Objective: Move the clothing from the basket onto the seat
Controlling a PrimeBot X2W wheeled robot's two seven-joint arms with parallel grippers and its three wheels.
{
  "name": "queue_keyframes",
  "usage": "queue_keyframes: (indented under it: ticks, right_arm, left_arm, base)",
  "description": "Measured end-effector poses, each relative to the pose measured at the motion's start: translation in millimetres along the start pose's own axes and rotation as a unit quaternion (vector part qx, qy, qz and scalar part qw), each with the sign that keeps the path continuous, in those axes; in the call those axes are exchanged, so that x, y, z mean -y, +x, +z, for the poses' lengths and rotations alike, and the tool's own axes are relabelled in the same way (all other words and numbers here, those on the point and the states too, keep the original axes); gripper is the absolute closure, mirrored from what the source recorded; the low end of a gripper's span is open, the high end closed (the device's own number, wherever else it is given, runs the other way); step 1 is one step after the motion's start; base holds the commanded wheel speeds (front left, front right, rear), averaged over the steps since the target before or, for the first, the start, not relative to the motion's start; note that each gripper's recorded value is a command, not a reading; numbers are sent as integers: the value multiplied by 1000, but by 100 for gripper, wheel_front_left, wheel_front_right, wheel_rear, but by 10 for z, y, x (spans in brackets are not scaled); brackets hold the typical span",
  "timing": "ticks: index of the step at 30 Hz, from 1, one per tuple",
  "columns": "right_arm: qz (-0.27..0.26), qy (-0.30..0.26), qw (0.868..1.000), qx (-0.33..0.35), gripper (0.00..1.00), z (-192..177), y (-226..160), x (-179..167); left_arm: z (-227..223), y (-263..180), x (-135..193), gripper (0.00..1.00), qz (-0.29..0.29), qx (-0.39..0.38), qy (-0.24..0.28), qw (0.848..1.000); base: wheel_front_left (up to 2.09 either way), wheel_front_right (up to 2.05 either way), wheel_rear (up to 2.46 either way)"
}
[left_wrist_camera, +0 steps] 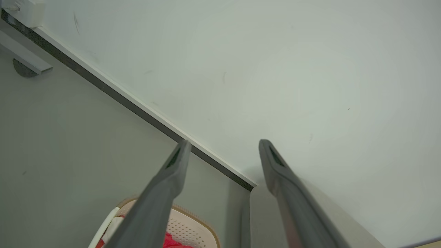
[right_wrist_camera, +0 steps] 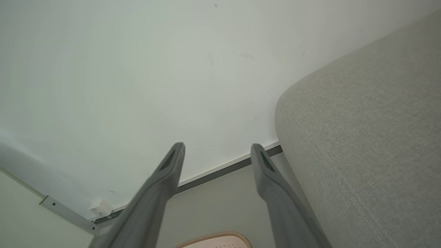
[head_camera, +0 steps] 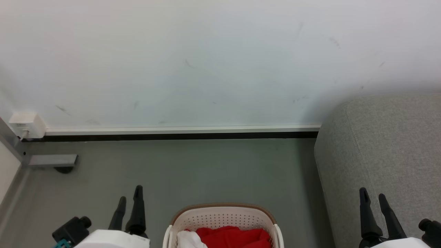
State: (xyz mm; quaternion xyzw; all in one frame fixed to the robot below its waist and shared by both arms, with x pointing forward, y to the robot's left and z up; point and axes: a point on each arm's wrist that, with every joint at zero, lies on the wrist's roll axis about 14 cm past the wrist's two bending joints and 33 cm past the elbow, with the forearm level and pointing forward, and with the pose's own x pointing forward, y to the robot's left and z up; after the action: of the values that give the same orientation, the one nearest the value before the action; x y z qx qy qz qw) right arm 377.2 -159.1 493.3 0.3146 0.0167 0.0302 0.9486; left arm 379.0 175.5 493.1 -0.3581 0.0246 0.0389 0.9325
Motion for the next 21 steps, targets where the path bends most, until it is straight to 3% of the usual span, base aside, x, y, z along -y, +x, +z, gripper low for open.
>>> queue_keyframes:
  ticks: [21]
  right_arm:
    - [0, -108, 994, -18, 0, -111, -42, 117]
  left_arm:
    - [-102, -63, -129, 0, 3, -2, 146, 989]
  base:
    - [0, 0, 0]
